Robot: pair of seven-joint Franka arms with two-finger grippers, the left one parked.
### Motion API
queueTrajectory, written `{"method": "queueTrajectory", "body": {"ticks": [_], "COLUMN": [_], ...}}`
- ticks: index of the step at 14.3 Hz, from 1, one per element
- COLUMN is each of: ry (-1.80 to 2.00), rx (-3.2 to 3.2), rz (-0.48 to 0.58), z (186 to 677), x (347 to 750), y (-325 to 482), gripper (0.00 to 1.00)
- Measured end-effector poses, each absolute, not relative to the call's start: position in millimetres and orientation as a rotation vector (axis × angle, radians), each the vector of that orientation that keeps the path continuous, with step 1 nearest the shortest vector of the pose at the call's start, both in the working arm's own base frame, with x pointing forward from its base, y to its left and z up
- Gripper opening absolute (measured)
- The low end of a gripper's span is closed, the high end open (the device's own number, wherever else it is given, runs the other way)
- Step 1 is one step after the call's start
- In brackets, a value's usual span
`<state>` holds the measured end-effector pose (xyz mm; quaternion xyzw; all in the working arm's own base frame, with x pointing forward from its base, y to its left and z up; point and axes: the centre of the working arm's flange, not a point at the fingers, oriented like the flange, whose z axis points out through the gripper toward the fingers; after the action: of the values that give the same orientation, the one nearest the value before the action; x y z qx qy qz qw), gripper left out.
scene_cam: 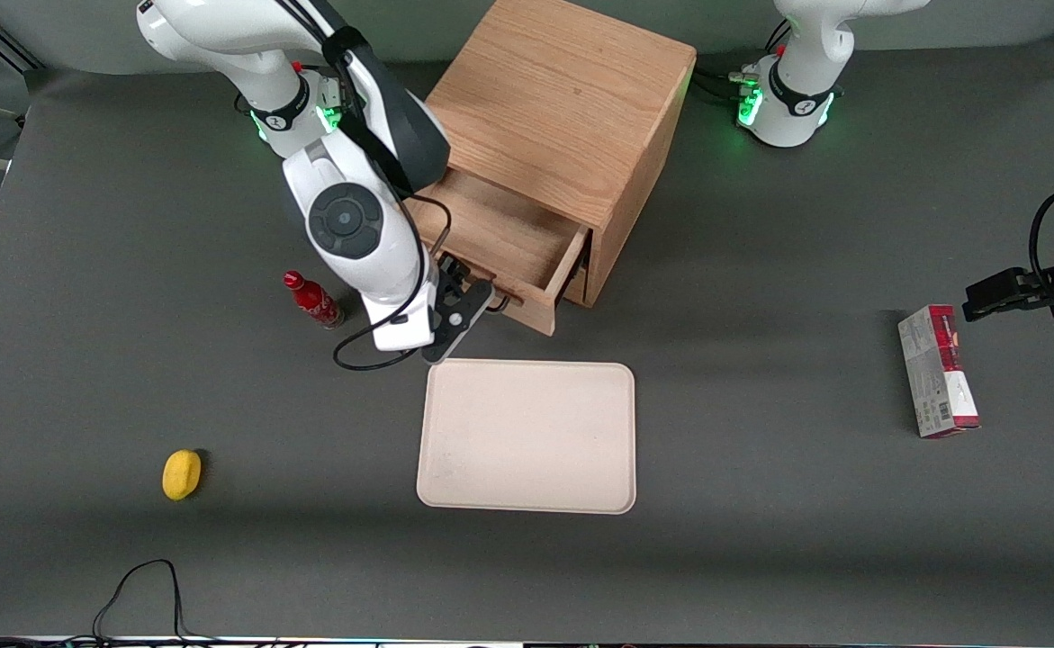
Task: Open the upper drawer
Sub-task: 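Pull the upper drawer outward by its handle with the right gripper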
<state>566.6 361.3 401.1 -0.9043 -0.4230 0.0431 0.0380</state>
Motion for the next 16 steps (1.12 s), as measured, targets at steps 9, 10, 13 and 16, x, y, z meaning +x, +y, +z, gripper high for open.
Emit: {"method": "queueTrajectory", "body": {"ticks": [9, 10, 13, 16], "ry": [-1.225, -1.227, -1.225, -1.204], "rx": [-2.805, -2.803, -2.803, -2.812], "rz": [0.114, 0.120, 0.139, 0.134], "z": [396.5, 395.7, 394.3, 393.2], "x": [606.7, 611.8, 622.9, 632.8], "y": [327.3, 323.5, 320.8, 313.3], "gripper": [1.00, 1.00, 1.00, 1.00]}}
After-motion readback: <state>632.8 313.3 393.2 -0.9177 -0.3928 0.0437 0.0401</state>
